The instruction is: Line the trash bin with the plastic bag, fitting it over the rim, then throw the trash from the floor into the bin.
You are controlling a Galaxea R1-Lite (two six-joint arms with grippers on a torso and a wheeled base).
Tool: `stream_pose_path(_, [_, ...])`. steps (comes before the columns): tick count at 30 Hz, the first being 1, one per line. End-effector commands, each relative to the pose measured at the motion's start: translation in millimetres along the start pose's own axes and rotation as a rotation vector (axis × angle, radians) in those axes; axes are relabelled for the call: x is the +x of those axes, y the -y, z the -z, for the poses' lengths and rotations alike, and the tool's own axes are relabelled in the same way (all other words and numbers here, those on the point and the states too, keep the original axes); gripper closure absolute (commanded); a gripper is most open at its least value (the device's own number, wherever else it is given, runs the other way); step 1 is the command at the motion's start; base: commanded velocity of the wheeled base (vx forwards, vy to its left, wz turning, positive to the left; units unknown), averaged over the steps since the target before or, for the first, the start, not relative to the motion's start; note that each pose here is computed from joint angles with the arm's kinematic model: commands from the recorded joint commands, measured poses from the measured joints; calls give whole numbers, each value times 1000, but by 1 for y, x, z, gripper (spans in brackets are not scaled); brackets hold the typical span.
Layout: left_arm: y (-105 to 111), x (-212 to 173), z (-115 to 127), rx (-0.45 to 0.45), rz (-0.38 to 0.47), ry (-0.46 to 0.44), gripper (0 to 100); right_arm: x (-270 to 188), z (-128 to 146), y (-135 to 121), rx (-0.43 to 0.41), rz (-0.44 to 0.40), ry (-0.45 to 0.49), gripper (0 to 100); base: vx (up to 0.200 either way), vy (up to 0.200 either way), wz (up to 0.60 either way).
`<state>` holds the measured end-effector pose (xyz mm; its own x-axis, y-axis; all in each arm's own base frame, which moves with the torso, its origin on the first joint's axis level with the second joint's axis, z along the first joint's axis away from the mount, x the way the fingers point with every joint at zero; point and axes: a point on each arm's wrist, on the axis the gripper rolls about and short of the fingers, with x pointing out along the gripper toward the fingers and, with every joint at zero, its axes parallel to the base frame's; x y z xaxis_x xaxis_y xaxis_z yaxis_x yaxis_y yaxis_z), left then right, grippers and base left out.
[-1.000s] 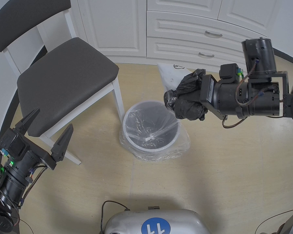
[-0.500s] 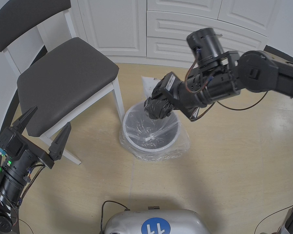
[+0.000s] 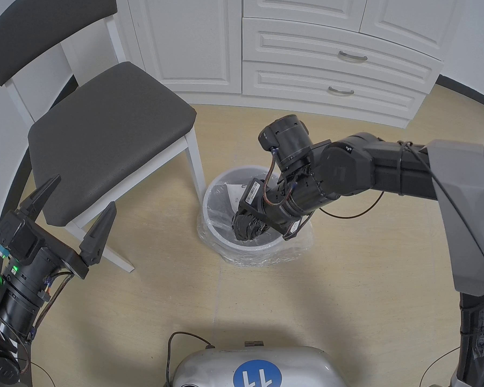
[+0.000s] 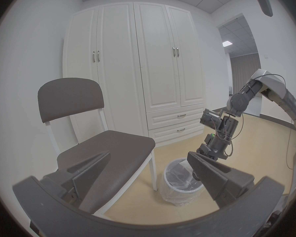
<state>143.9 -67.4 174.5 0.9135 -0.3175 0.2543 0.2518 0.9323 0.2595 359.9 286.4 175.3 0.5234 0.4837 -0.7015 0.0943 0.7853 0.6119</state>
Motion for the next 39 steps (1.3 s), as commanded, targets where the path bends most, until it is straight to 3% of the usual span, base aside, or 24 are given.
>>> stream_pose_path(1, [0,-1,1,0,0,-3,0,30,2,14,10,41,-19,100,0,0,0])
stream_pose_path(20, [1,-6,6,48,11,-30,0,116,-13,57,101,-2,105,100,0,0,0])
stream_pose_path(39, [1,-6,7,49,14,-39,0,142,-12,68,113,-32,174,100,0,0,0])
